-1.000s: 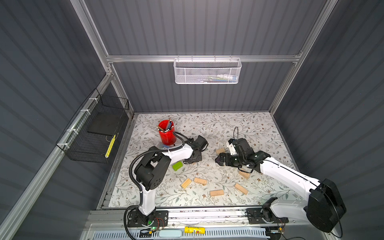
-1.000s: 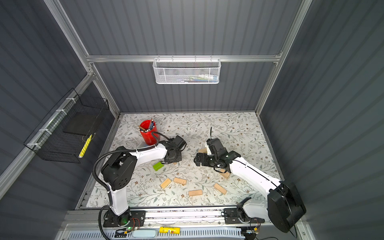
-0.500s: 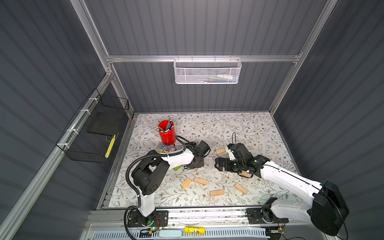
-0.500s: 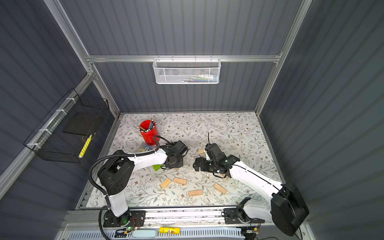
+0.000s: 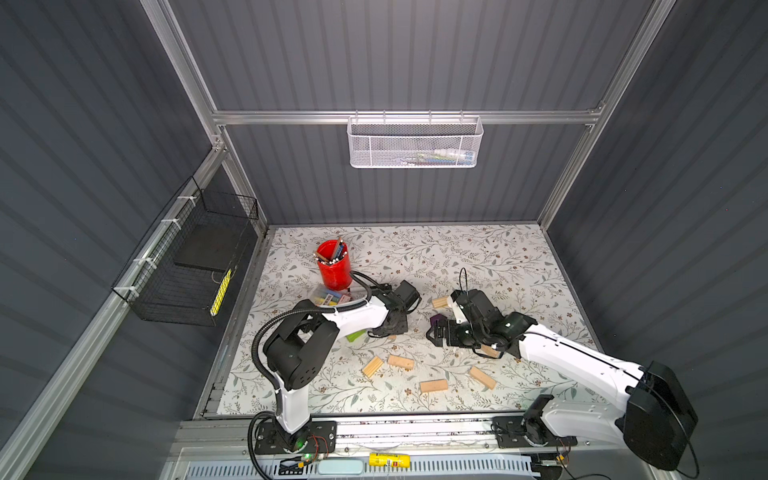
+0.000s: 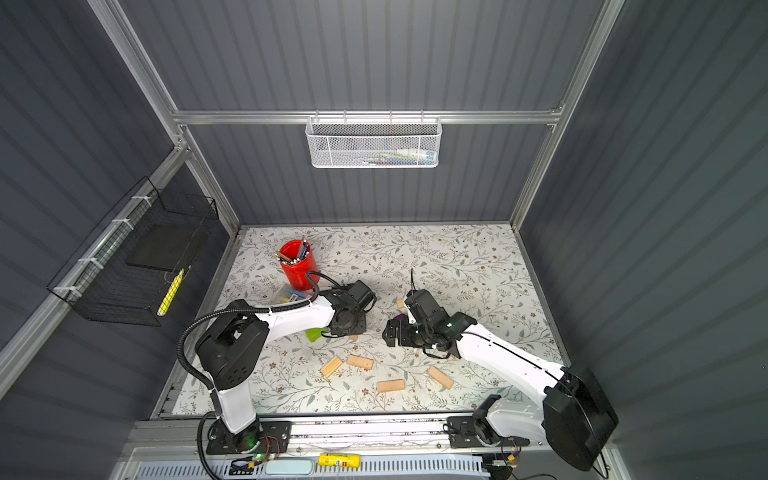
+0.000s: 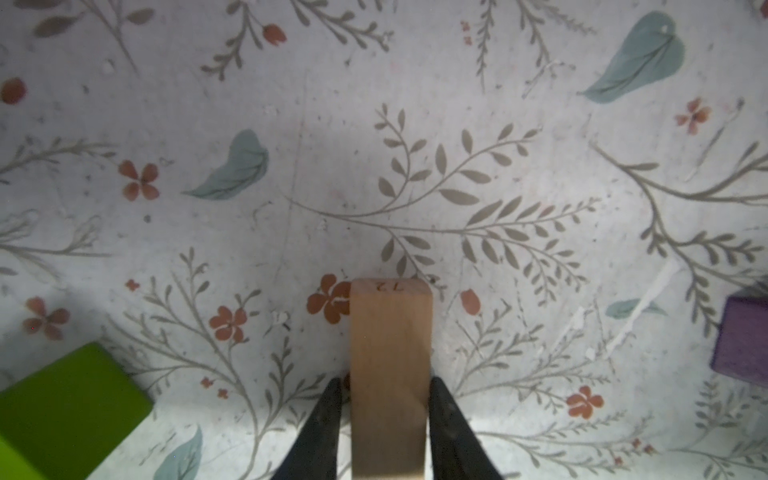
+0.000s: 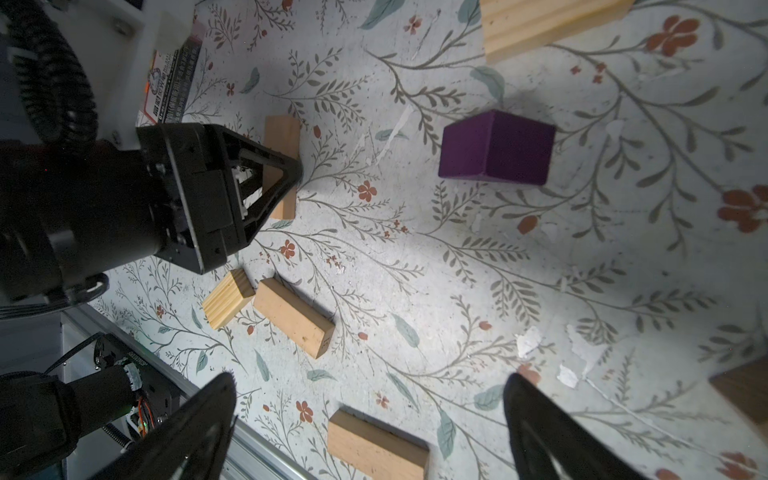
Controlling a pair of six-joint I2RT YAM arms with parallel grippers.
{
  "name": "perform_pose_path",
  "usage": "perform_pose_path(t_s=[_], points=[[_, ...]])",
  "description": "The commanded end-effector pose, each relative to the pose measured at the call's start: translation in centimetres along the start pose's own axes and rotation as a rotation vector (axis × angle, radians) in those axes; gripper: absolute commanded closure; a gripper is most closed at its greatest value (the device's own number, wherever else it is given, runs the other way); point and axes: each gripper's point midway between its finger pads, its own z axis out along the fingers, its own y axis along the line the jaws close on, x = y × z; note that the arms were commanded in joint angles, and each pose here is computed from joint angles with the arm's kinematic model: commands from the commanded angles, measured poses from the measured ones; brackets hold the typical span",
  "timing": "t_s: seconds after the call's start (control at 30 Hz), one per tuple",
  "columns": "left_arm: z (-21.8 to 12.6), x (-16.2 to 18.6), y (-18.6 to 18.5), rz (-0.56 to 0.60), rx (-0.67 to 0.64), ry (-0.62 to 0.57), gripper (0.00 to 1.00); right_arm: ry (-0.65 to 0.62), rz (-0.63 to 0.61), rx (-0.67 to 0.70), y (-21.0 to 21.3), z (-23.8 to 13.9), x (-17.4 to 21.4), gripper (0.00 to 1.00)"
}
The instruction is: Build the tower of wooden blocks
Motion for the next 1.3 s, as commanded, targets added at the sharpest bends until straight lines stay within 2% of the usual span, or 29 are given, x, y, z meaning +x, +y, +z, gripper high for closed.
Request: perform_pose_path(t_s=[0.0,0.1,0.23,0.37,0.47,0.7,0.73,0.9,1.07,1.27], points=[[-0.4,0.0,-0.1,0.021,-0.011,0.001,0.64,-0.012,-0.032,0.007,0.3,-0.4,-0.3,0.01],[-0.6,-0.2,-0.1,0.027,-0.014,0.002,0.64,-0.010,-0.045,0.007,0.5,-0.6,-0.3,0.01],[-1.2,-0.4,-0.3,0.039,-0.009,0.001,0.58,-0.008,-0.056,0.011,0.7,-0.9,-0.3,0.01],[-3.2,-1.2,-0.2,0.040,0.009,-0.040,0.48,0.008,-0.092,0.025,1.0,-1.1,-0.2,0.01],[-5.3,-1.6,-0.1,0.037,0.045,-0.082,0.46,0.027,-0.134,0.048,1.4,-1.2,0.0,0.01],[-9.9,-1.1,3.1,0.003,0.072,-0.193,0.41,0.120,-0.239,0.079,3.6,0.2,1.7,0.01],[-10.4,-0.9,3.4,0.000,0.079,-0.201,0.41,0.113,-0.320,0.110,3.4,0.4,1.5,0.01],[-12.8,0.4,5.7,-0.036,0.113,-0.254,0.38,0.181,-0.431,0.139,4.5,2.1,3.0,0.01],[-14.1,1.6,7.6,-0.062,0.136,-0.288,0.35,0.239,-0.525,0.180,5.3,4.0,4.4,0.04],[-14.7,2.7,9.2,-0.096,0.139,-0.300,0.30,0.293,-0.582,0.196,6.2,6.3,5.4,0.07]])
